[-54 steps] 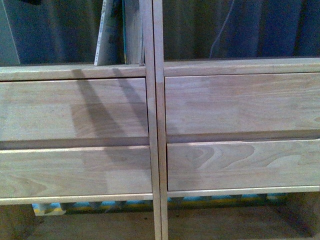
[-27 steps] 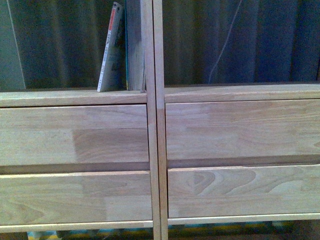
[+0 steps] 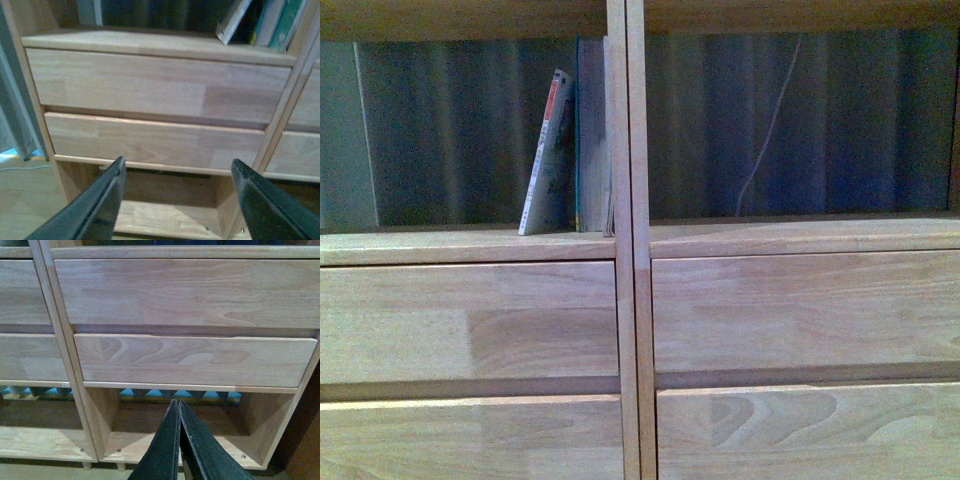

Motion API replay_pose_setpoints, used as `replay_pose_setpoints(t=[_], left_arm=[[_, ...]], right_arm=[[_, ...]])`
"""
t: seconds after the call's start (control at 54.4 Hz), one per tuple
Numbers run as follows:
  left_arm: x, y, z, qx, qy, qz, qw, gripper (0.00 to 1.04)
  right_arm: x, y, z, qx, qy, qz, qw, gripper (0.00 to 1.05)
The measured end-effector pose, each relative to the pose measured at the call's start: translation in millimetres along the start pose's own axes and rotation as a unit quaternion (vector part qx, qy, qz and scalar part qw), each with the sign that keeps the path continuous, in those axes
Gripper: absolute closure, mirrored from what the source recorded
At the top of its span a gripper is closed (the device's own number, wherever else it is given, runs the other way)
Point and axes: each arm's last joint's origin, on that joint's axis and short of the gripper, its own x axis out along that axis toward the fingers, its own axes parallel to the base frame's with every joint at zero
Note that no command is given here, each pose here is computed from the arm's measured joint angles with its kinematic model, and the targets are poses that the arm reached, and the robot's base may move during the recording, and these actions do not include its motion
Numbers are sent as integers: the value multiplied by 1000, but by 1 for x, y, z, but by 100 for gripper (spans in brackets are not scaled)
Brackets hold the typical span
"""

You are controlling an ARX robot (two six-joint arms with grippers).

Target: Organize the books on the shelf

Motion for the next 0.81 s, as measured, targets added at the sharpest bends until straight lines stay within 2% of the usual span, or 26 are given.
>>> replay_pose_setpoints(t=[0.11,0.202,0.331,0.808], left_arm=[[0,-5,-14,7,5,18,1000,66],[-1,-12,-20,10,-2,-5,1000,82],[-1,-12,-30,10,1,-2,1000,102],[-1,-12,-52,12,0,-3,1000,102]], right_arm=[[0,0,0,0,0,0,1000,102],[0,0,0,0,0,0,1000,102],[0,0,0,0,0,0,1000,102],[0,0,0,0,0,0,1000,102]])
